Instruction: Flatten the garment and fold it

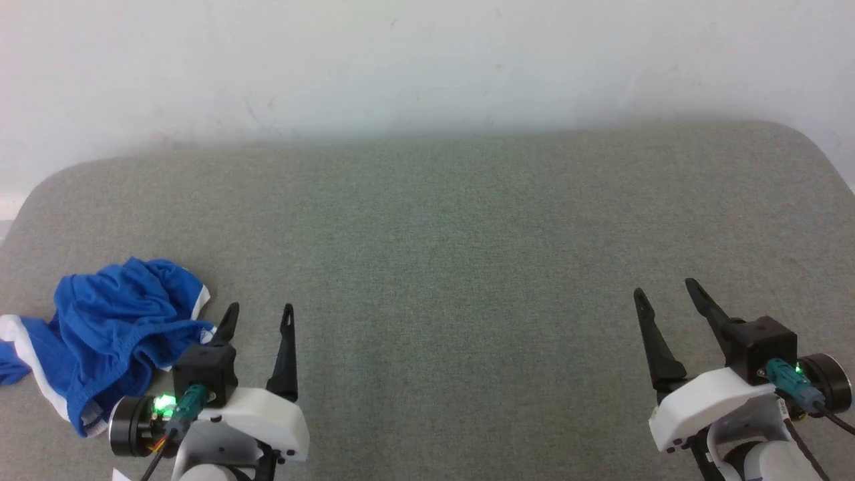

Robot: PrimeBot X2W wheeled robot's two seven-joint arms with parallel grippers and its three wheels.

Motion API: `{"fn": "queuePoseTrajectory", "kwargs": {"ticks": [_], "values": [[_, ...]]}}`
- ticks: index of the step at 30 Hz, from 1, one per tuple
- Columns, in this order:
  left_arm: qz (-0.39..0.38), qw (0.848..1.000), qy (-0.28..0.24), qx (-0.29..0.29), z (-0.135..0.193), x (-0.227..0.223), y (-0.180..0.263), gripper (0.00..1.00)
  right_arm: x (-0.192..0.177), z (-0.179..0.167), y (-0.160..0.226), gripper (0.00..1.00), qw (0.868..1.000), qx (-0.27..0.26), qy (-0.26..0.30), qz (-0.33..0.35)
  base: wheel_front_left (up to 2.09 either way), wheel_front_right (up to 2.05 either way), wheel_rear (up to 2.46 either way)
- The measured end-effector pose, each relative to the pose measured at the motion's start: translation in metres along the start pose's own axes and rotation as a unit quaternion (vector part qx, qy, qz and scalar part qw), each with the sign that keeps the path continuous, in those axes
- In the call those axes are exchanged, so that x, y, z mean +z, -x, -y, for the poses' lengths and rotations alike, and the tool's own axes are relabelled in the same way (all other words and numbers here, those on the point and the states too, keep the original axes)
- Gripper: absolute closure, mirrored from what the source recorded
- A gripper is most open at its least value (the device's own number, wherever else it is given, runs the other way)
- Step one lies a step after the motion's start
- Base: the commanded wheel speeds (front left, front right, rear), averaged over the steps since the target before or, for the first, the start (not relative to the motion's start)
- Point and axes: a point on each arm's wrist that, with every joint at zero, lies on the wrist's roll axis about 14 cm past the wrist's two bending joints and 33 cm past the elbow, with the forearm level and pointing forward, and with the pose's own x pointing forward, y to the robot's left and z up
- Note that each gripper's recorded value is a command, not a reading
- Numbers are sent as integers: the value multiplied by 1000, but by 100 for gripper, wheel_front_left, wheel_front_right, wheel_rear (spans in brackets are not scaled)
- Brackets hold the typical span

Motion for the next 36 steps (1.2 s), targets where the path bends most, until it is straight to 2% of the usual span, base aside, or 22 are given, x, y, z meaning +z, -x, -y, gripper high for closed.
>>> {"fn": "queuePoseTrajectory", "kwargs": {"ticks": [19,36], "values": [[7,1000,16,2,-1,-3,2,0,-2,-1,-2,0,1000,2,-23,10,0,0,0],[13,999,29,34,-22,-6,14,0,-4,-18,-14,0,999,28,-42,17,0,0,0]]}}
